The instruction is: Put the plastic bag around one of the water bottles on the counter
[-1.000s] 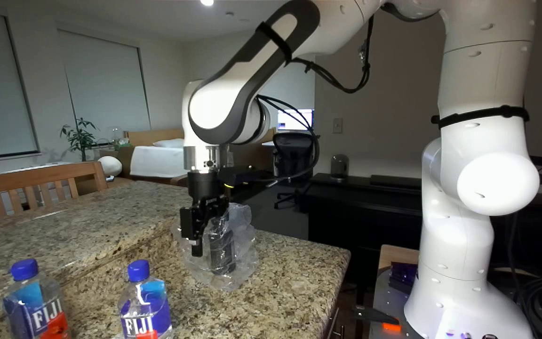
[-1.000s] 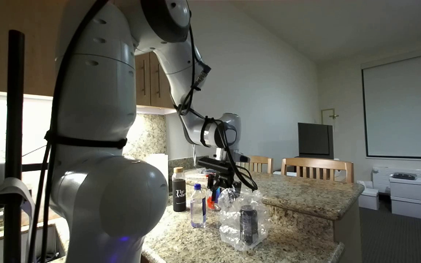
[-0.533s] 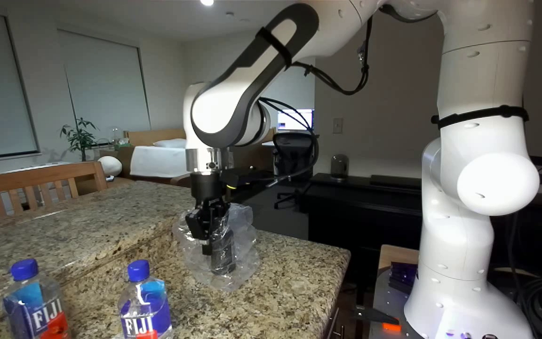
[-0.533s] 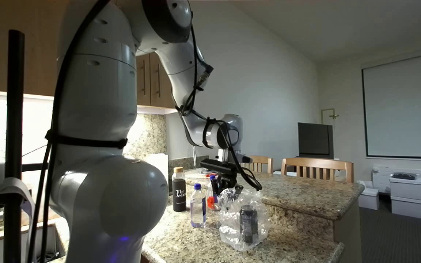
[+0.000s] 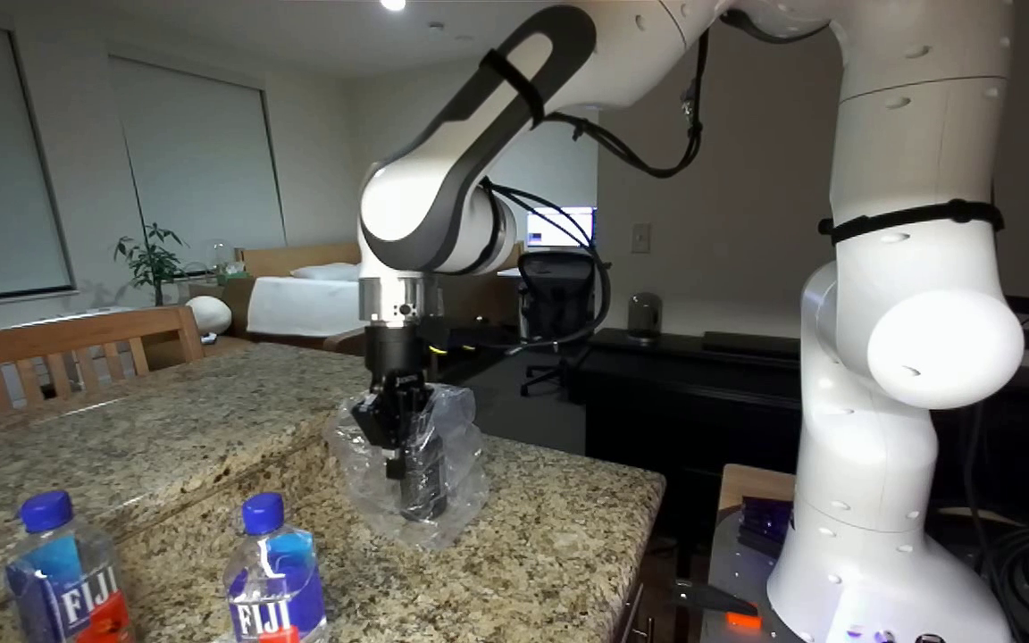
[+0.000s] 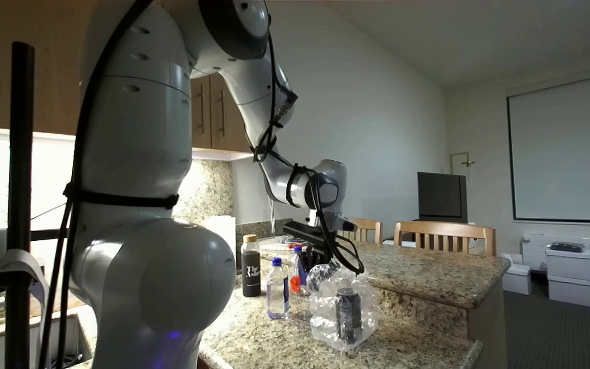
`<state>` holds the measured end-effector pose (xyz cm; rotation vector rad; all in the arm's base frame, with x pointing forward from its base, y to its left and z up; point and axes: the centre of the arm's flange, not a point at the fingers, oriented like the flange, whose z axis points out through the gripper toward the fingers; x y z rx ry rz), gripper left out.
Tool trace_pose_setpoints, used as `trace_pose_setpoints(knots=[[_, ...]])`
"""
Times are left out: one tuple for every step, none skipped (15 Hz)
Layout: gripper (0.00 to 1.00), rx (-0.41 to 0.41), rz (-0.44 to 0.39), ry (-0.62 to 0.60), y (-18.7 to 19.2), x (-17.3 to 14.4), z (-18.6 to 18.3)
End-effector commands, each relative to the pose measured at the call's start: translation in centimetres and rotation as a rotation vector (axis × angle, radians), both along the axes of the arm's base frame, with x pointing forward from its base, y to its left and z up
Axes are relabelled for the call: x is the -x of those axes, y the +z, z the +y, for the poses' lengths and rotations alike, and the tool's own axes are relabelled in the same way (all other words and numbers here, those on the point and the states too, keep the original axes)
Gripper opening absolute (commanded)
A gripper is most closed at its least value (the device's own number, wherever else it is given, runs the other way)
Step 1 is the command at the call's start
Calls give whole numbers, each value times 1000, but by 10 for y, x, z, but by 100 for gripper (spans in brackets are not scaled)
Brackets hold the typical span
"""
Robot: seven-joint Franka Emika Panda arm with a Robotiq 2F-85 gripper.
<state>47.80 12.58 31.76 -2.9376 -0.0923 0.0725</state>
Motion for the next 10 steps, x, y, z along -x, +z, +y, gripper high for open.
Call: trace_pose_setpoints(knots=[[13, -86, 5, -3, 0, 5, -14], [13, -101, 1, -6, 2, 4, -17], [13, -113, -3, -9, 5, 3, -19], [12, -119, -13, -13, 9, 1, -22], [12, -123, -20, -14, 13, 0, -25], [12, -117, -27, -15, 19, -2, -28], [12, -111, -34, -15, 24, -4, -30], [12, -110, -38, -16, 29, -6, -32], [13, -108, -43, -15, 36, -9, -33], [12, -105, -47, -15, 41, -11, -34]])
